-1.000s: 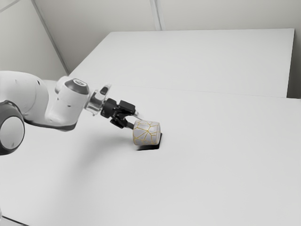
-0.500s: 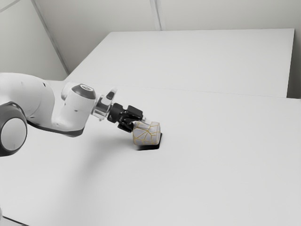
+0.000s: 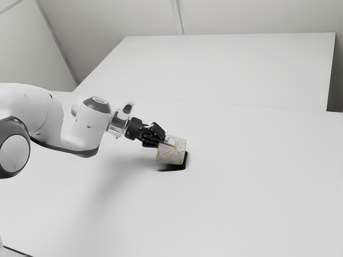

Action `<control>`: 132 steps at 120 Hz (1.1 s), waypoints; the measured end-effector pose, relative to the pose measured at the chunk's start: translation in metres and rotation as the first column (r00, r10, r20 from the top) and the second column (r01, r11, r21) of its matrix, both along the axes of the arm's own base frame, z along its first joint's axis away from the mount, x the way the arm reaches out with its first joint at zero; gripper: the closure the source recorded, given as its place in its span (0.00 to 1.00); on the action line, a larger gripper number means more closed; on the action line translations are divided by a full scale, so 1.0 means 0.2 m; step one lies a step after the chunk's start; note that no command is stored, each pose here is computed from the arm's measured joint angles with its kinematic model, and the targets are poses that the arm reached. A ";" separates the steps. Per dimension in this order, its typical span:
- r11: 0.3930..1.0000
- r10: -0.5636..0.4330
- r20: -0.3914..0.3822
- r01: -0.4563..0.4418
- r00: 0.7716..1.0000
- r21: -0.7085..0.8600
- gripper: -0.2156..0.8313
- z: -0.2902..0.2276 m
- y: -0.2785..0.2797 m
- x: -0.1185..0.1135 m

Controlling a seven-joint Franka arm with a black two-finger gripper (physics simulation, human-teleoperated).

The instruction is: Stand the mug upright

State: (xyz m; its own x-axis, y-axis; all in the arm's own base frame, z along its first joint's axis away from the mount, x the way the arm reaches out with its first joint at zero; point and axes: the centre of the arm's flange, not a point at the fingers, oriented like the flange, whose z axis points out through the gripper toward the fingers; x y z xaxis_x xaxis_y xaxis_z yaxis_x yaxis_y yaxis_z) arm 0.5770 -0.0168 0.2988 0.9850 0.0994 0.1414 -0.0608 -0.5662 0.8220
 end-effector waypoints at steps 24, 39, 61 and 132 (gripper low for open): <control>1.000 0.004 0.010 -0.004 1.000 -0.001 0.95 0.03 0.00 0.00; 1.000 0.006 0.027 -0.006 1.000 -0.002 0.95 0.07 0.00 0.01; 0.999 0.014 0.096 -0.017 0.995 0.033 0.95 0.27 -0.03 0.01; 0.809 0.023 0.012 -0.026 1.000 0.588 0.95 0.49 -0.11 -0.13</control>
State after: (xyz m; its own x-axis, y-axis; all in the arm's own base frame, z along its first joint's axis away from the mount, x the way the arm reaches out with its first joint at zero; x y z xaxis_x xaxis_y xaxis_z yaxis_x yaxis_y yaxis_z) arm 0.5503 -0.0384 0.3977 0.9826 0.0203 0.1844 -0.0427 -0.9425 0.3314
